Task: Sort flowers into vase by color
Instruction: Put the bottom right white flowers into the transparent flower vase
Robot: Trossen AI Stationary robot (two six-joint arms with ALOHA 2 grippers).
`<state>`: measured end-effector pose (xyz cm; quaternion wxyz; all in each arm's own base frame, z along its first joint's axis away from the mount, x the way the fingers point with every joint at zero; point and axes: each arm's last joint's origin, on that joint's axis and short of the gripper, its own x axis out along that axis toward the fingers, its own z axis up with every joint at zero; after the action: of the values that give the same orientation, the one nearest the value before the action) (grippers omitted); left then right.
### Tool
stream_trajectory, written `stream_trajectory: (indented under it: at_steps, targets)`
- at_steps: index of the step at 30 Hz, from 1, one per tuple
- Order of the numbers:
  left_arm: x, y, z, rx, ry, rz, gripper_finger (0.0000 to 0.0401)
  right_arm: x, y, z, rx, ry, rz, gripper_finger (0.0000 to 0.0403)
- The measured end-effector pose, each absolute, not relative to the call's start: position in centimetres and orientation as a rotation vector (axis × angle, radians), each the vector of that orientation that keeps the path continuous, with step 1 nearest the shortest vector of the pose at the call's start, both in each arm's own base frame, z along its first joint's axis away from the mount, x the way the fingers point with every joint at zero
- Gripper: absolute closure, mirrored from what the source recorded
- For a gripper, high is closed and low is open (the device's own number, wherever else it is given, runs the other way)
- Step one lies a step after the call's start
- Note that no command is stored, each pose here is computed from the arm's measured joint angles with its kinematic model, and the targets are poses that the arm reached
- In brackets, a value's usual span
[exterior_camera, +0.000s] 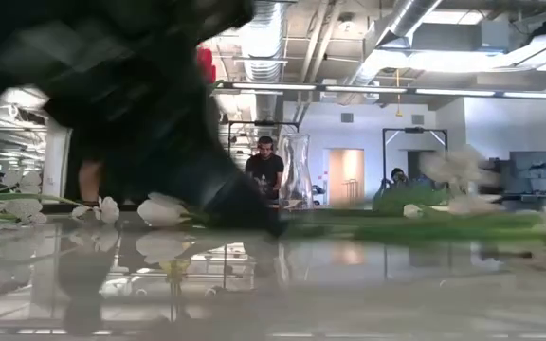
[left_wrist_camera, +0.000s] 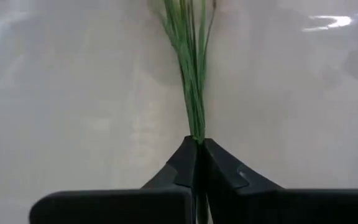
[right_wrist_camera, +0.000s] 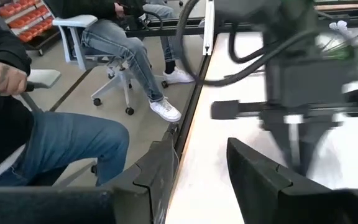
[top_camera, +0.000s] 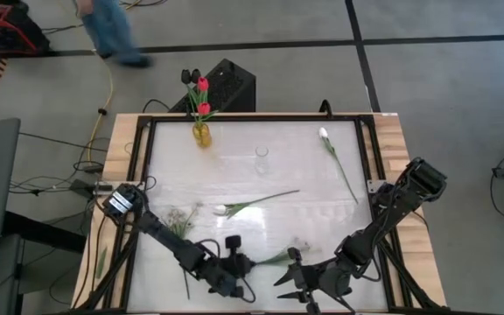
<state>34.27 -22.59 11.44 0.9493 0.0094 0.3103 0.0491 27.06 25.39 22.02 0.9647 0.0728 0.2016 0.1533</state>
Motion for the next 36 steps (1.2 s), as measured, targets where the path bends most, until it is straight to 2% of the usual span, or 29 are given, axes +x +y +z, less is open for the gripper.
stream_trajectory:
  at_steps: [9,15,20,26,31,36]
  targets:
    - [34.3,-19.0,18.6,0.150,0.535,0.224,0.0401,26.6,26.0,22.1,0.237,0.419,0.316,0.0227]
    - [31.5,-16.3,23.8,0.239,0.519,0.419,0.0401,25.4,27.2,22.2,0.236,0.419,0.360,0.0227]
    - [29.0,-14.8,27.2,0.184,0.447,0.535,0.0401,25.1,27.2,22.0,0.201,0.416,0.317,0.0227]
    - [28.0,-15.4,26.6,0.101,0.335,0.445,0.0401,26.7,25.4,21.1,0.039,0.352,0.089,0.0227]
    - [28.0,-15.9,25.4,-0.006,0.217,0.257,0.0401,28.8,22.6,20.1,-0.027,0.350,0.064,0.0229]
    - [27.6,-15.6,24.9,-0.060,0.058,0.160,0.0401,30.6,19.0,19.0,-0.039,0.326,0.099,0.0241]
